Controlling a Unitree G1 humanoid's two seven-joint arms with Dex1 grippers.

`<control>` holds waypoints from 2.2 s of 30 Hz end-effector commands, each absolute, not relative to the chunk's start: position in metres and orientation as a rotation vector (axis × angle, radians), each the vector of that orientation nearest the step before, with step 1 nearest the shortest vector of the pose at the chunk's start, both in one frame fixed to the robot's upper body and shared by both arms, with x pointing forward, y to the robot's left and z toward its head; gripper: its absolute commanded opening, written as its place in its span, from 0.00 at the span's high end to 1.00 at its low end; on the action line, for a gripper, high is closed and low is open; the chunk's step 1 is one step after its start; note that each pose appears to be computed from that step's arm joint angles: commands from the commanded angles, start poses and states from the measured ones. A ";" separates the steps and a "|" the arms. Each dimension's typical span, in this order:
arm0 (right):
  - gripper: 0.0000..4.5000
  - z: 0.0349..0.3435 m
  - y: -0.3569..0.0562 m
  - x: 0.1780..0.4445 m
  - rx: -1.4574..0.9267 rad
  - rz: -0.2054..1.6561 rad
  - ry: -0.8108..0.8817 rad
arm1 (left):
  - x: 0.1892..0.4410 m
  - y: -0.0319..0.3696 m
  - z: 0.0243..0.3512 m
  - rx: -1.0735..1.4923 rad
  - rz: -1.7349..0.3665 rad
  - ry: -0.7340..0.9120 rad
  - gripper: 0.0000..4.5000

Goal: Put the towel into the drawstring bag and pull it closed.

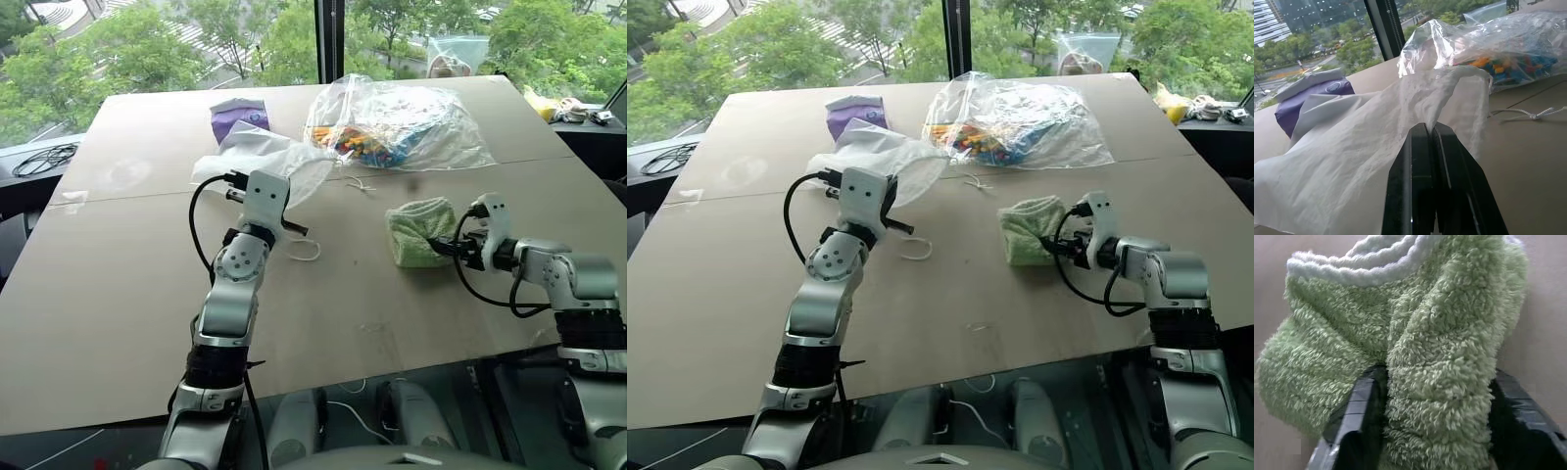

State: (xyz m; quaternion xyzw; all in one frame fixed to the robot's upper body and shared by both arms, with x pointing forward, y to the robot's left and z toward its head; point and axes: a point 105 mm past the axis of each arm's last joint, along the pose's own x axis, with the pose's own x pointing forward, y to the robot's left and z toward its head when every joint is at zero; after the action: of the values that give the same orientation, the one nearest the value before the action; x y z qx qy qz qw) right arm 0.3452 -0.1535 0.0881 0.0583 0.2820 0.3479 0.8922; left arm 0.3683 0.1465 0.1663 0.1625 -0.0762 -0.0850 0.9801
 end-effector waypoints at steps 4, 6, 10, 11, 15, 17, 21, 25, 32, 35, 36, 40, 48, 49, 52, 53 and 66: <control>1.00 0.072 -0.116 0.329 0.187 0.902 0.613 | 0.364 0.147 0.182 0.320 -0.165 -0.209 1.00; 1.00 0.083 -0.111 0.332 0.254 0.916 0.561 | 0.364 0.146 0.179 0.299 -0.176 -0.198 1.00; 1.00 0.129 -0.102 0.341 0.529 0.951 0.412 | 0.356 0.134 0.185 0.189 -0.314 -0.208 1.00; 1.00 0.139 -0.099 0.340 0.580 0.975 0.387 | 0.353 0.131 0.190 0.144 -0.363 -0.219 1.00; 1.00 0.172 -0.092 0.336 0.754 1.045 0.291 | 0.346 0.132 0.203 0.006 -0.477 -0.234 1.00; 1.00 0.179 -0.090 0.334 0.802 1.059 0.265 | 0.344 0.135 0.205 -0.036 -0.502 -0.226 1.00; 1.00 0.183 -0.084 0.330 0.821 1.052 0.262 | 0.343 0.140 0.209 -0.102 -0.534 -0.203 1.00; 1.00 0.187 -0.075 0.329 0.821 1.043 0.249 | 0.341 0.137 0.211 -0.131 -0.566 -0.192 1.00; 1.00 0.202 -0.064 0.324 0.822 1.063 0.121 | 0.341 0.134 0.215 -0.197 -0.585 -0.173 1.00; 1.00 0.192 -0.060 0.326 0.741 1.029 0.133 | 0.340 0.132 0.221 -0.253 -0.594 -0.175 1.00; 1.00 0.189 -0.058 0.326 0.716 1.026 0.136 | 0.341 0.133 0.224 -0.277 -0.593 -0.177 1.00; 1.00 0.183 -0.056 0.330 0.636 0.985 0.106 | 0.338 0.128 0.228 -0.380 -0.613 -0.161 1.00; 1.00 0.181 -0.050 0.329 0.555 0.979 0.049 | 0.325 0.111 0.227 -0.516 -0.696 -0.099 1.00; 1.00 0.179 -0.048 0.328 0.536 0.986 0.051 | 0.325 0.111 0.228 -0.534 -0.689 -0.100 1.00; 1.00 0.174 -0.047 0.327 0.480 0.987 0.067 | 0.328 0.114 0.235 -0.600 -0.675 -0.118 1.00; 1.00 0.173 -0.047 0.328 0.470 0.986 0.070 | 0.328 0.114 0.237 -0.615 -0.675 -0.123 1.00; 1.00 0.185 -0.046 0.337 0.520 0.949 0.108 | 0.311 0.094 0.225 -0.506 -0.800 -0.062 1.00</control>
State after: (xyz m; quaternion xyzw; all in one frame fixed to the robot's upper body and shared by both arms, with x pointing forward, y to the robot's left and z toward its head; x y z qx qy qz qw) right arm 0.3331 -0.0476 0.1530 0.2278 0.0891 0.4482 0.8598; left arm 0.3223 0.1026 0.2136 -0.2598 -0.0082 -0.3513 0.8994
